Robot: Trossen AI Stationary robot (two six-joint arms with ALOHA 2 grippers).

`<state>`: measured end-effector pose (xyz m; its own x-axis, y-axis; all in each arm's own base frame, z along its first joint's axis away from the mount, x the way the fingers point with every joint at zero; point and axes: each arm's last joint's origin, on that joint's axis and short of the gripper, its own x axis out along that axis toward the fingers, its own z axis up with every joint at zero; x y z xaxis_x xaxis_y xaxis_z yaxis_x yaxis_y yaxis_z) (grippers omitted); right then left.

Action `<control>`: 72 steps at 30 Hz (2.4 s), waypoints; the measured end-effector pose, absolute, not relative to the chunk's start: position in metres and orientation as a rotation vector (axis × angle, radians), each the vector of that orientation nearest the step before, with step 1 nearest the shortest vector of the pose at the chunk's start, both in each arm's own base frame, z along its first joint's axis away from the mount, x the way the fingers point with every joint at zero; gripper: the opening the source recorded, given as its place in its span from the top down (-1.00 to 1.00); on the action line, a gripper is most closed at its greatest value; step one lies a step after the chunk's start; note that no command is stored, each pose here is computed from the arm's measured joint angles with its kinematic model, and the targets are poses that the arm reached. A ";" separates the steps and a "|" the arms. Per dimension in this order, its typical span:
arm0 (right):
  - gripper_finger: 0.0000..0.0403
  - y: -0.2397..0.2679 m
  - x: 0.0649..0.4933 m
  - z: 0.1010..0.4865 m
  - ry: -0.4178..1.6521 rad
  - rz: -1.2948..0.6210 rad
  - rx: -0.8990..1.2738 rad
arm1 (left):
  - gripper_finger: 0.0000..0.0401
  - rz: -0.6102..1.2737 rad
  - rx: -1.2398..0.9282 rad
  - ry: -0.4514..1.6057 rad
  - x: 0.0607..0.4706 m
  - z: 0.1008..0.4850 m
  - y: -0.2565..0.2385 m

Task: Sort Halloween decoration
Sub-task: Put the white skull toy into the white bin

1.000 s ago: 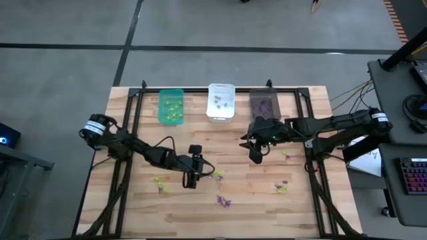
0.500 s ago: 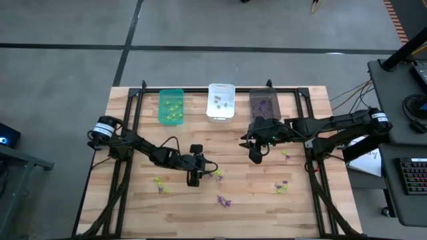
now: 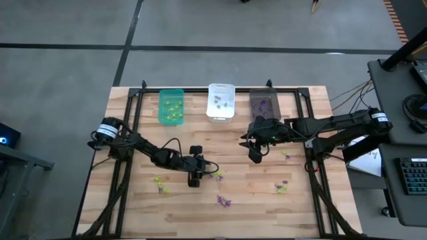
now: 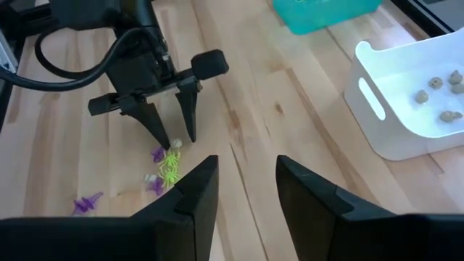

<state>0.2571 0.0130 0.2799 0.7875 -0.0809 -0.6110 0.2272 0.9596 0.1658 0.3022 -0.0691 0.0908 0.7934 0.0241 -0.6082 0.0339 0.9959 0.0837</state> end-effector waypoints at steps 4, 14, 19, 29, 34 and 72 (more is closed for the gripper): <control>0.36 0.013 0.257 0.280 0.644 -0.168 0.237 | 0.16 -0.004 0.089 0.656 0.303 0.089 -0.069; 0.37 0.013 0.257 0.280 0.644 -0.168 0.237 | 0.25 -0.005 0.090 0.659 0.302 0.089 -0.069; 0.37 0.013 0.257 0.280 0.644 -0.168 0.237 | 0.42 -0.010 0.090 0.661 0.302 0.089 -0.069; 0.37 0.013 0.257 0.280 0.644 -0.168 0.237 | 0.65 -0.011 0.091 0.666 0.302 0.088 -0.070; 0.37 0.013 0.257 0.280 0.644 -0.168 0.237 | 0.69 -0.007 0.093 0.665 0.302 0.091 -0.069; 0.37 0.013 0.252 0.274 0.708 -0.235 0.386 | 0.81 0.299 0.259 0.633 0.341 0.232 0.097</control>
<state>0.2522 0.0127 0.2737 0.7374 -0.0795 -0.6707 0.3372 0.9038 0.2636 0.3407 0.0965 0.2320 0.7662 0.3503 -0.5388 -0.1940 0.9254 0.3257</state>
